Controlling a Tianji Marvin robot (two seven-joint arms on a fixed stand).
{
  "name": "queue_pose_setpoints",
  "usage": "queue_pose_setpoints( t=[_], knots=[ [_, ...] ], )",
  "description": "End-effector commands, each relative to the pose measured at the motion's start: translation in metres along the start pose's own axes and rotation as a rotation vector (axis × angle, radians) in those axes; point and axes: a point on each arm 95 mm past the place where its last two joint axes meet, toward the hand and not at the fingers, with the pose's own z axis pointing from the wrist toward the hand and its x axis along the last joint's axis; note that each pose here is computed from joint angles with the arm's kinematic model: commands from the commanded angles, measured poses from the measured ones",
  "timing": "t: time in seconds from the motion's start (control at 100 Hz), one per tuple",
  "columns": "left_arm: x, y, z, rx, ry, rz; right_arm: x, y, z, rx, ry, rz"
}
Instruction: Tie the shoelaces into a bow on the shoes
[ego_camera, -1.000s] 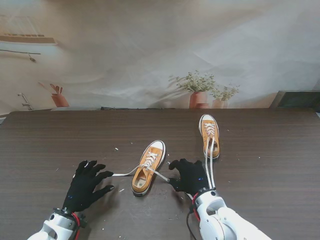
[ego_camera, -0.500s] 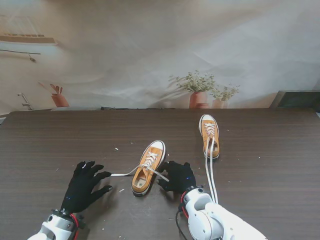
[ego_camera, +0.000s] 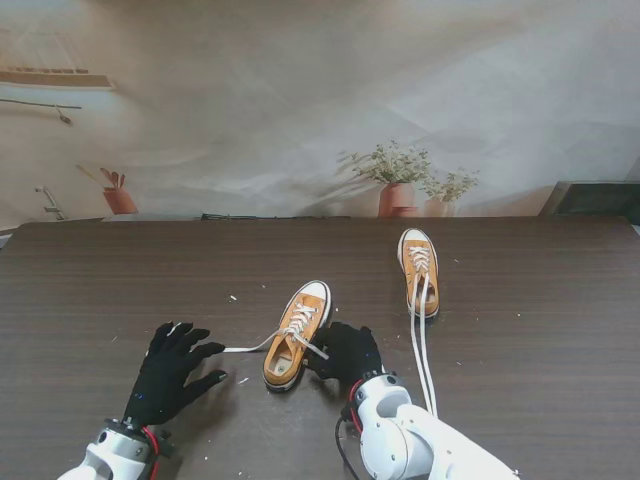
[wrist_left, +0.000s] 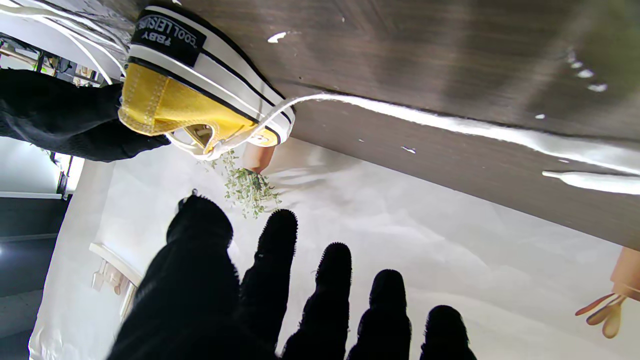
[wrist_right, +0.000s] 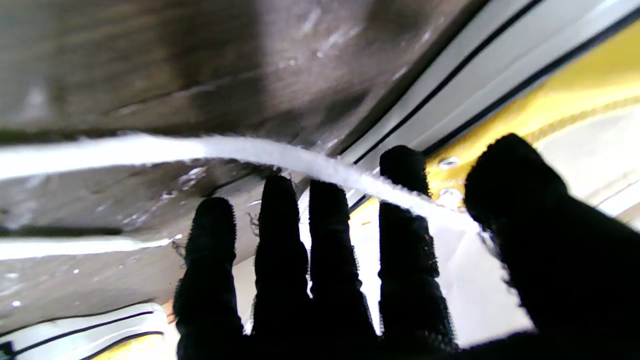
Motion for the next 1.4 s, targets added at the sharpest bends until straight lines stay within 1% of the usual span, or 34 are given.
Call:
queue_pose_setpoints(
  t=[0.0,0.09,0.17,0.34,0.45,0.52,0.58,0.65,0.8,0.94,1.1,1.22,1.26,1.3,1.39],
  knots=[
    [0.003,0.002,0.001,-0.009,0.007,-0.014,-0.005,-0.017,-0.009,0.028,-0.036,0.015],
    [0.003,0.002,0.002,-0.004,0.010,-0.022,-0.003,-0.016,-0.011,-0.001,-0.043,0.033],
    [0.003,0.003,0.002,-0.003,0.012,-0.029,-0.001,-0.012,-0.014,-0.008,-0.041,0.045],
    [0.004,0.003,0.002,0.003,0.018,-0.044,0.008,0.009,-0.024,-0.033,-0.009,0.086],
    [0.005,0.003,0.003,0.007,0.024,-0.059,0.014,0.022,-0.029,-0.029,0.020,0.116],
    [0.006,0.003,0.003,0.007,0.029,-0.062,0.017,0.029,-0.029,-0.003,0.028,0.172],
    [0.006,0.004,0.003,0.007,0.031,-0.069,0.019,0.032,-0.029,0.029,0.011,0.244],
    [0.006,0.004,0.003,0.006,0.032,-0.073,0.018,0.036,-0.028,0.071,-0.012,0.301],
    [0.007,0.006,0.004,0.003,0.031,-0.084,0.013,0.041,-0.025,0.121,-0.047,0.367],
    [0.011,0.006,0.006,-0.005,0.045,-0.087,0.010,0.047,-0.024,0.138,-0.050,0.366],
    [0.019,0.002,0.015,-0.002,0.066,-0.071,0.010,0.053,-0.023,0.156,-0.020,0.348],
    [0.028,-0.007,0.026,-0.001,0.076,-0.021,0.010,0.054,-0.022,0.177,0.010,0.324],
    [0.031,-0.010,0.032,-0.003,0.070,-0.010,0.009,0.053,-0.022,0.187,0.022,0.321],
    [0.035,-0.013,0.038,-0.017,0.048,0.003,0.009,0.052,-0.022,0.203,0.030,0.322],
    [0.043,-0.020,0.049,-0.084,-0.011,0.028,0.010,0.049,-0.023,0.216,0.038,0.329]
  ],
)
